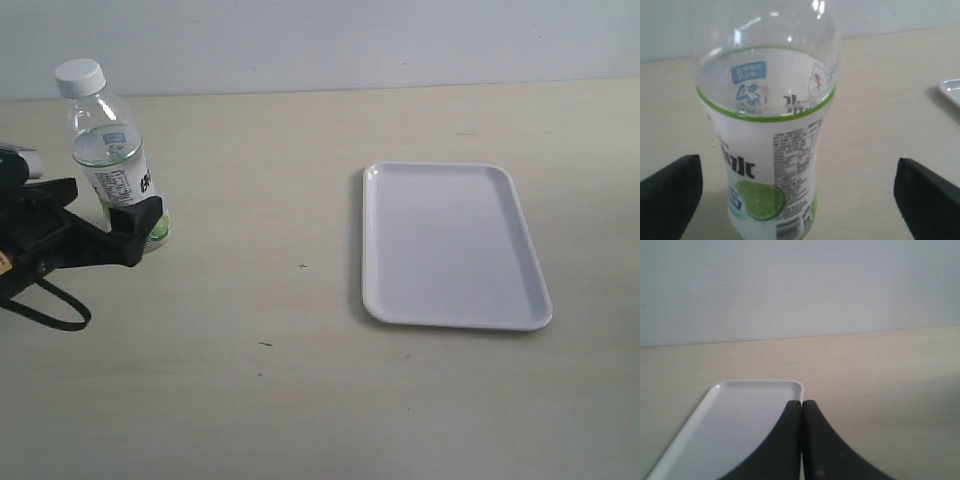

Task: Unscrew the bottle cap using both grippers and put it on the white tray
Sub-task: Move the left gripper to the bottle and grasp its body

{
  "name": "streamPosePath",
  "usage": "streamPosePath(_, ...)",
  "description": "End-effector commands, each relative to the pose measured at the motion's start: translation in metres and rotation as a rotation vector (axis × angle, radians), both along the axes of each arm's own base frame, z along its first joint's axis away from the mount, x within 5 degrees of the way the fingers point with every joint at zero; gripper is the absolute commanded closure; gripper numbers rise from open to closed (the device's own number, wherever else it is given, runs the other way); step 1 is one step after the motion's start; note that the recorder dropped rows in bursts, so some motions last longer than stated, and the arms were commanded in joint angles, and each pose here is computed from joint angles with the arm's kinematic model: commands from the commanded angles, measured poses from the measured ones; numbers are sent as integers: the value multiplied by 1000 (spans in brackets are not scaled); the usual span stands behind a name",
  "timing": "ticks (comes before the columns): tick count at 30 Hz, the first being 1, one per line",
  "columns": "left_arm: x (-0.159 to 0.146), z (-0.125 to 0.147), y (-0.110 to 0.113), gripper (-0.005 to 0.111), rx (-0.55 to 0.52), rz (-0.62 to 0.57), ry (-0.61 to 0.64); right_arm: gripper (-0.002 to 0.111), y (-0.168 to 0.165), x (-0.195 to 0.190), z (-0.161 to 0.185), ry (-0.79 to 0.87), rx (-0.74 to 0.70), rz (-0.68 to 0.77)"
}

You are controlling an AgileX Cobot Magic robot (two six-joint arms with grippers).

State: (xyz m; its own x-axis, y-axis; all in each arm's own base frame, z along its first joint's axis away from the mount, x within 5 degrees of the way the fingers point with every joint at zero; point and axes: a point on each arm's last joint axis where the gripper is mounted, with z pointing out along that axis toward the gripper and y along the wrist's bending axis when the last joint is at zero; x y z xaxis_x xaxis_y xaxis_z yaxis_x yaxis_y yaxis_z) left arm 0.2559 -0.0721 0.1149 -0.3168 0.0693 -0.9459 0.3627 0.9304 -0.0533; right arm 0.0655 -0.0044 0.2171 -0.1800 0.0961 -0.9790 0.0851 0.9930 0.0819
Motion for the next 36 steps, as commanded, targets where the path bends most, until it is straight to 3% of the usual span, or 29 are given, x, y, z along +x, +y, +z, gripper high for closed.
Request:
streamPosePath(1, 24, -15, -4, 2, -45, 28, 12, 108, 0, 0, 0, 2, -1, -5)
streamPosePath(14, 55, -27, -11, 2, -56, 25, -10, 108, 0, 0, 0, 2, -1, -5)
streamPosePath(17, 59, -27, -12, 7, -57, 22, -19, 108, 0, 0, 0, 2, -2, -5)
streamPosePath(20, 61, -26, -13, 27, -58, 17, -26, 108, 0, 0, 0, 2, -2, -5)
streamPosePath(27, 59, -25, -17, 103, -48, -37, -31, 108, 0, 0, 0, 2, -2, -5)
streamPosePath(36, 56, -25, -23, 107, -28, -119, -36, 108, 0, 0, 0, 2, -2, -5)
